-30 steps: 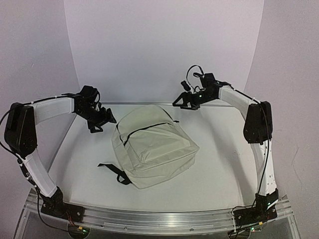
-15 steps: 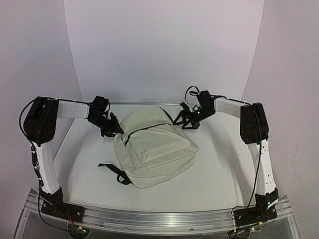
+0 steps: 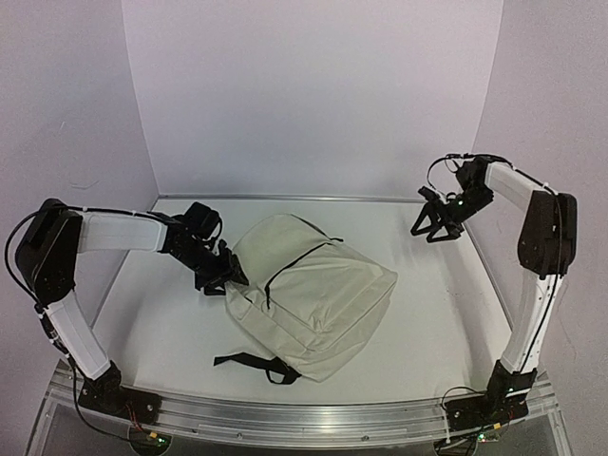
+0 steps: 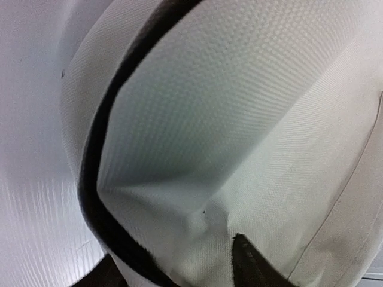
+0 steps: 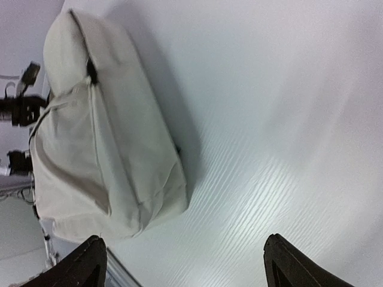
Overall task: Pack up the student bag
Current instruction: Adjust the student bag at the center of the board.
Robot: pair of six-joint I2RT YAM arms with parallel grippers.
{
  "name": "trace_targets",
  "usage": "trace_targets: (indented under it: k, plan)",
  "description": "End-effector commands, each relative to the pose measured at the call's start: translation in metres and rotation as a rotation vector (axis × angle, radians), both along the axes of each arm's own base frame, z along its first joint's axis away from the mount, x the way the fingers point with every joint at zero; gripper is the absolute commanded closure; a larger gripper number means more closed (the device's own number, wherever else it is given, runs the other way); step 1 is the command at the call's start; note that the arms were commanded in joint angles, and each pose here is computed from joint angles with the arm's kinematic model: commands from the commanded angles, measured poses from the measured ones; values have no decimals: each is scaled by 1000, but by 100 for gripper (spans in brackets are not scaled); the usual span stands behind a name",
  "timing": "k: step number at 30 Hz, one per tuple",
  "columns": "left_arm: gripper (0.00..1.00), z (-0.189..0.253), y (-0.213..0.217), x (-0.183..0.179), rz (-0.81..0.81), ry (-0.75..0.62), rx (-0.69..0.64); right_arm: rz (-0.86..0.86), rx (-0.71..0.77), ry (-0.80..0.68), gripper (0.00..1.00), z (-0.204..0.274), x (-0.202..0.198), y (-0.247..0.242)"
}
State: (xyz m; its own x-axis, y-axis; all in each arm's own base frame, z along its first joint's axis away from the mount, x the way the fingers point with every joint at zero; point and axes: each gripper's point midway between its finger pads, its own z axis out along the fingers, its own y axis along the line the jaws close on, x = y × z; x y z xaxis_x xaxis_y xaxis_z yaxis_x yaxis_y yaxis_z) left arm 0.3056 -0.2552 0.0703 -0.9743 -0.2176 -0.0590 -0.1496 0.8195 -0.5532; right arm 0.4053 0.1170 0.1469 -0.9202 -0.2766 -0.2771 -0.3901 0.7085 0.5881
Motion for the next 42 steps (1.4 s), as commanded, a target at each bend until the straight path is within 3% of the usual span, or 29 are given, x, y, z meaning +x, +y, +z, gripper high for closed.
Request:
trace_targets:
  k: [1, 10, 16, 18, 22, 24, 27, 30, 32, 36, 38, 41, 42]
  plan:
    - [33, 70, -7, 50, -67, -202, 26, 116, 49, 181, 10, -11, -57, 21]
    - [29, 82, -8, 125, -101, -262, 125, 144, 155, 383, 19, -41, -85, 61]
    - [27, 73, 0, 166, -106, -292, 150, 174, 171, 446, 31, -57, -95, 73]
    - [27, 67, 0, 171, -125, -283, 153, 190, 171, 437, 44, -57, -94, 78]
    - [31, 56, -8, 166, -163, -259, 114, 176, 156, 392, 88, -51, -74, 78]
    - [38, 49, -12, 159, -183, -237, 75, 168, 130, 346, 100, -45, -61, 74]
    - [58, 43, -22, 137, -227, -182, -7, 173, 73, 257, 100, -40, -35, 68]
    - [90, 42, -30, 103, -257, -127, -91, 157, 14, 155, 100, -43, 7, 66]
    - [99, 49, -32, 78, -269, -125, -106, 111, -45, 37, 100, -50, 53, 65]
    - [100, 73, -56, 15, -317, -106, -244, -40, -53, -283, 100, -27, 155, 79]
    - [92, 82, -77, -21, -391, -79, -278, -38, -9, -445, 98, 8, 179, 106]
    - [62, 98, -85, -38, -393, -48, -336, -32, 67, -584, 47, 59, 184, 128]
    - [54, 106, -81, -32, -377, -84, -330, -45, 65, -623, 35, 74, 185, 124]
